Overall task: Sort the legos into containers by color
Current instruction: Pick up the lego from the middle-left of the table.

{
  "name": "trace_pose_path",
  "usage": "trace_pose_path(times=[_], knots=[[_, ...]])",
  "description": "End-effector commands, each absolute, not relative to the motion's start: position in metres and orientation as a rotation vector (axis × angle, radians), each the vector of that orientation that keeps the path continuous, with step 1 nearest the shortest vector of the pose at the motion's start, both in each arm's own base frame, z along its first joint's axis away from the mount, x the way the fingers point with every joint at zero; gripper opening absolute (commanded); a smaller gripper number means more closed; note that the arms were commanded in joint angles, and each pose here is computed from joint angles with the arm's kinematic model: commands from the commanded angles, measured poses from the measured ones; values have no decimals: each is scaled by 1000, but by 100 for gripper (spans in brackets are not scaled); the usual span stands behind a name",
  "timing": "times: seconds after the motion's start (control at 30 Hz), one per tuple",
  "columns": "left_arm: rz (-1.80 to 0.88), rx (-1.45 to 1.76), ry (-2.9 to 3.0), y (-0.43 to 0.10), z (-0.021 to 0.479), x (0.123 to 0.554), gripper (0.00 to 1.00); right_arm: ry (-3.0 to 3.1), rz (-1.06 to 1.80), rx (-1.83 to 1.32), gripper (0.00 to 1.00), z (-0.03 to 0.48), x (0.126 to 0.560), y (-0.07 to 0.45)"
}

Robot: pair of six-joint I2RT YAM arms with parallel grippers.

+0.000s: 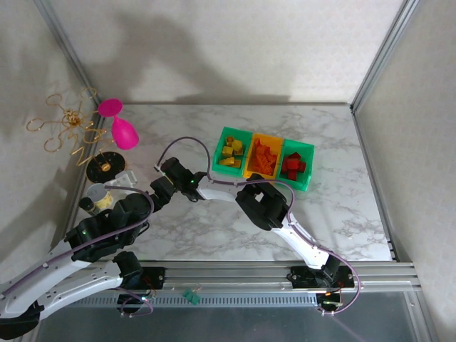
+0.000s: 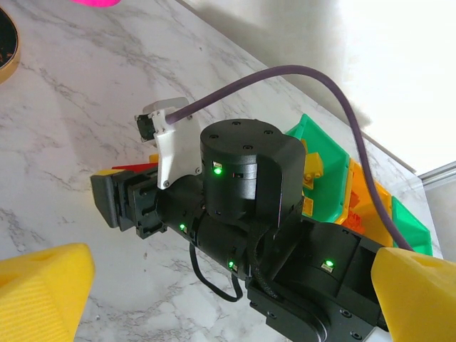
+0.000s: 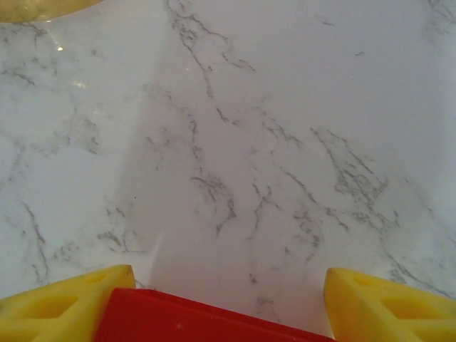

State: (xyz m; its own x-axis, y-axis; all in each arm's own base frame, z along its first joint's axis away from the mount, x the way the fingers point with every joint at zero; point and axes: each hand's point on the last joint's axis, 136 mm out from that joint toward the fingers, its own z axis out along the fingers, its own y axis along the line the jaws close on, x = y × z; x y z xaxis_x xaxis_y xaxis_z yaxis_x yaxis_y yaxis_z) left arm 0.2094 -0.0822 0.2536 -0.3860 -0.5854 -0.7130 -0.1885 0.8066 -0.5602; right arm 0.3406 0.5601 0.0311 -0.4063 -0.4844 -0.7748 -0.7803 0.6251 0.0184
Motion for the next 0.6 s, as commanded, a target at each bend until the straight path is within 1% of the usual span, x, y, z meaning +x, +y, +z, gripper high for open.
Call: trace_pose_path(times=[0.0, 0.07, 0.13, 0.23, 0.33, 0.43, 0.57], knots=[[-464, -718, 1913, -67, 247, 209, 100, 2070, 481, -940, 61, 46, 347, 559], [-469, -718, 1914, -67, 248, 208, 100, 2058, 501, -929, 57, 58, 344, 557], [-476, -715, 1914, -68, 250, 208, 100, 2048, 519, -915, 55, 73, 342, 554], [-496, -708, 1917, -71, 253, 208, 100, 2031, 551, -884, 55, 100, 339, 543], [-524, -683, 1918, -76, 259, 209, 100, 2028, 578, -819, 55, 129, 340, 521], [-539, -653, 1920, -82, 263, 211, 100, 2056, 561, -724, 55, 148, 348, 485], [-555, -606, 1931, -95, 265, 217, 99, 2121, 526, -530, 55, 166, 363, 417]])
